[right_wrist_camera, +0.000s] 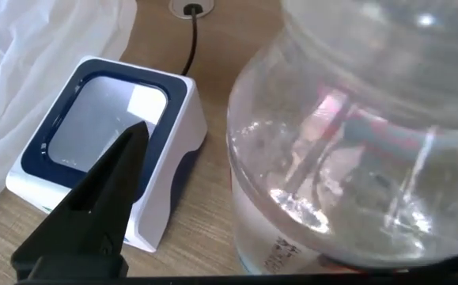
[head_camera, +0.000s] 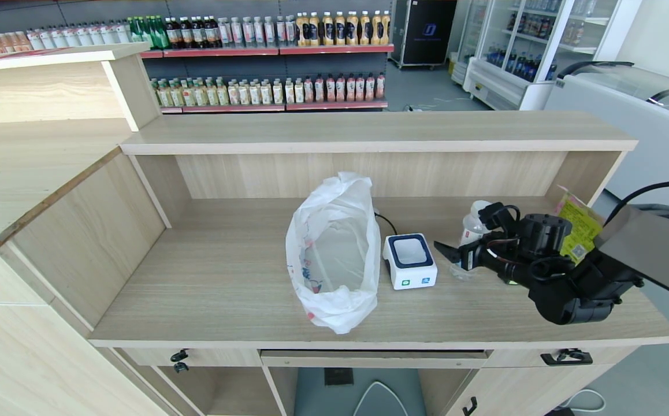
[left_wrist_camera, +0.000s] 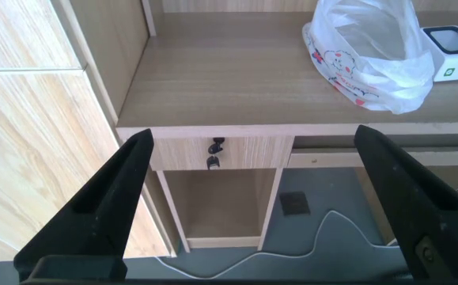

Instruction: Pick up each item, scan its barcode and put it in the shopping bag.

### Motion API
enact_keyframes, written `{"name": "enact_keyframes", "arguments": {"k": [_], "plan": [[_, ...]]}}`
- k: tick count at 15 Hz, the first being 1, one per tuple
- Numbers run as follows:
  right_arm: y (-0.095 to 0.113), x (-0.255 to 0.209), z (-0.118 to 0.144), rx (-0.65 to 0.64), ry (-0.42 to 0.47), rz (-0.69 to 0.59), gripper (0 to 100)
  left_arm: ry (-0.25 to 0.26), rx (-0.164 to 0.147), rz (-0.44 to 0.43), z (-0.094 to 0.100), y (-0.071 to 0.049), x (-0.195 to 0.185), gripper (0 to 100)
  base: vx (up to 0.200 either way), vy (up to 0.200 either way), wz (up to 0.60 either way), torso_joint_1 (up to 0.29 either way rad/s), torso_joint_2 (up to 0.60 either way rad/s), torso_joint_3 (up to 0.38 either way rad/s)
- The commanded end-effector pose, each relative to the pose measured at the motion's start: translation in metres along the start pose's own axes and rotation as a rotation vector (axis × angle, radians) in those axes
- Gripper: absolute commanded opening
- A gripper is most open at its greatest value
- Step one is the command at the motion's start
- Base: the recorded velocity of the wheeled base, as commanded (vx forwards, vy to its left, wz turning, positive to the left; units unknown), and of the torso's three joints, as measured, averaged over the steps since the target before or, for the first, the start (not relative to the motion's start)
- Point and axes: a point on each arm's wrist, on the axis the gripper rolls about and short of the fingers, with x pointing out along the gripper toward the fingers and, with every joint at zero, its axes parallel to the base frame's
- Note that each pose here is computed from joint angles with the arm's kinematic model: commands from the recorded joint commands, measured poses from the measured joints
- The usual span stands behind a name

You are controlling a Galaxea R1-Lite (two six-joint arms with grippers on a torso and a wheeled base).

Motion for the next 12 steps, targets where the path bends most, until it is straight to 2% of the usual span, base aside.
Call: {"name": "enact_keyframes", "arguments": {"k": [1,3,4,12], "plan": [[0.0024,0.004,-0.0047,0.001,0.005,0.009,100,0.001,0.0,0.0,0.0,0.0,0.0001,100,0.0,0.0,0.0,0.0,0.0,0.0],[0.005,0.0043,-0.0057,0.001,-0.004,0.065,100,0.001,0.0,0.0,0.0,0.0,0.0001,100,0.0,0.0,0.0,0.0,0.0,0.0],[0.0048,0.0042,-0.0052,-0.003,-0.011,0.086,0,0.001,0.0,0.0,0.0,0.0,0.0001,100,0.0,0.0,0.0,0.0,0.0,0.0],[-0.0029,-0.0037,-0.0002,-0.01,-0.015,0.067,0,0.001,0.0,0.0,0.0,0.0,0.0001,100,0.0,0.0,0.0,0.0,0.0,0.0]]}}
